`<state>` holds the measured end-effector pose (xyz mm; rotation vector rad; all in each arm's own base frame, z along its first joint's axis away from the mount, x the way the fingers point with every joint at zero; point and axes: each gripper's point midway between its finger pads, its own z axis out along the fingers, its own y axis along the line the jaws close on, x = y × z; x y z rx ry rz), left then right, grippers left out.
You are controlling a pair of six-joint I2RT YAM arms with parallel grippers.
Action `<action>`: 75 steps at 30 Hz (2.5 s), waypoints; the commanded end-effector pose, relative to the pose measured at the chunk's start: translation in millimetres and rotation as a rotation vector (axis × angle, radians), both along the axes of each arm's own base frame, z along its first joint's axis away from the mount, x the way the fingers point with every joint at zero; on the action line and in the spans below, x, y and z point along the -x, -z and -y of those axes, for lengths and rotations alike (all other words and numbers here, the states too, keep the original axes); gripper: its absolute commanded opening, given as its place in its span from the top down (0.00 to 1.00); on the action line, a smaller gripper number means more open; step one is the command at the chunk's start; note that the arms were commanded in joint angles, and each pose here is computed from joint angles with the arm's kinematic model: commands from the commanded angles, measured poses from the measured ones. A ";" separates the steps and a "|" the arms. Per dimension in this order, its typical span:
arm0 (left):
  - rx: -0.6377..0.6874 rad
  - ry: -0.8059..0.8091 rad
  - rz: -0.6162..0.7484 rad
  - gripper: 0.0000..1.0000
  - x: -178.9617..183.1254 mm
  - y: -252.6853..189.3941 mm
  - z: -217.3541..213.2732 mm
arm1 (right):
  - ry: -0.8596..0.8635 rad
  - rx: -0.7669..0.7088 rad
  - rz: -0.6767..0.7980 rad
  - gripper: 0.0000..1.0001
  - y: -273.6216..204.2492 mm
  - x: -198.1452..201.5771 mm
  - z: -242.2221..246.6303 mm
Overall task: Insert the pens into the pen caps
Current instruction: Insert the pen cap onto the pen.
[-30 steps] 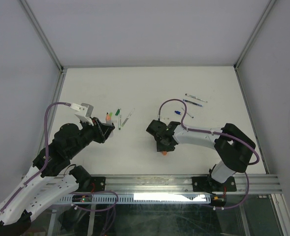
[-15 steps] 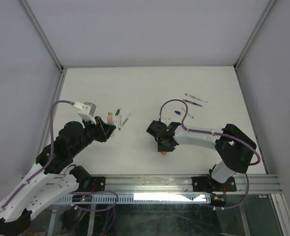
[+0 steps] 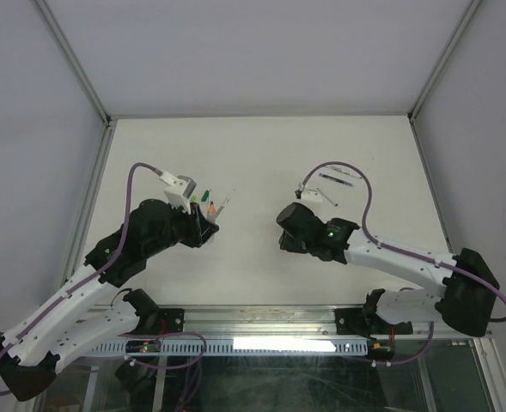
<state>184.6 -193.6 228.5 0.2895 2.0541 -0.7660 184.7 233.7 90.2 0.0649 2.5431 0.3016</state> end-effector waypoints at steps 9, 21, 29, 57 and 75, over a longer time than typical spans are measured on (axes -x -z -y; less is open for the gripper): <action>0.161 0.209 0.070 1.00 13.8 -19.7 57.3 | 0.138 -0.559 0.351 1.00 -120.8 -23.3 -8.9; 0.201 0.380 0.051 1.00 42.2 -8.4 108.6 | 0.011 -0.857 0.485 1.00 -191.0 -14.0 -29.6; 0.212 0.433 0.047 1.00 49.4 -9.8 118.7 | -0.028 -0.906 0.497 1.00 -200.7 -16.6 -46.1; 0.194 0.375 0.022 1.00 41.1 -0.7 119.0 | -0.169 -0.919 0.443 1.00 -197.0 -0.6 -67.5; 0.197 0.341 0.024 1.00 37.9 -1.8 114.5 | -0.183 -0.866 0.402 1.00 -179.3 1.1 -73.4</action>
